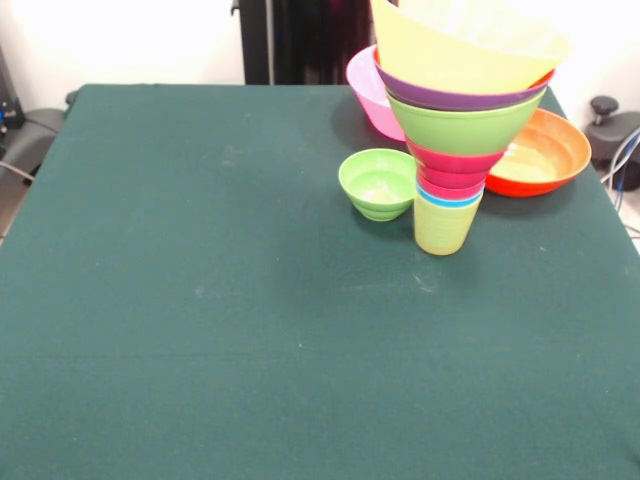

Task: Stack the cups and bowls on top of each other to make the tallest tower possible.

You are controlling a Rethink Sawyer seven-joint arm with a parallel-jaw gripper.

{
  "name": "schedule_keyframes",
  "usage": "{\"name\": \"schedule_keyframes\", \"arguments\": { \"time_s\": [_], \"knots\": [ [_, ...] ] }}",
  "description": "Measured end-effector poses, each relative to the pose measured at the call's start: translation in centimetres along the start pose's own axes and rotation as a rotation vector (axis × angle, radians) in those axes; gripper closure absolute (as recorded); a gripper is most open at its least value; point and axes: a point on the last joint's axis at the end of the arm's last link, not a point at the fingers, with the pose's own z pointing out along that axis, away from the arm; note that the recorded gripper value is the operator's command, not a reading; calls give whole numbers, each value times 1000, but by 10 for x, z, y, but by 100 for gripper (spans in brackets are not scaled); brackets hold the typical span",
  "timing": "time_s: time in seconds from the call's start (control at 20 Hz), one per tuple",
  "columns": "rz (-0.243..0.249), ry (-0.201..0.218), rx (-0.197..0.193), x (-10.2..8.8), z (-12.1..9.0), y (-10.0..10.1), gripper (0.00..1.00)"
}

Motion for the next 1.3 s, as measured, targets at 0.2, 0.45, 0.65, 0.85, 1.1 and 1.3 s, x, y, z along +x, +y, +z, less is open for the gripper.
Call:
{"name": "schedule_keyframes", "arguments": {
  "time_s": [0.2,0.45,0.65,0.85,1.1,1.3],
  "knots": [
    [-1,-2,6,1,0,-1,100],
    [-1,-3,10,2,-1,-2,100],
    [0,-4,10,2,-1,-2,100],
    [0,-4,10,2,-1,-2,0],
    [3,-5,11,1,-1,-3,0],
    [5,-7,13,0,-1,-4,0]
  ]
}}
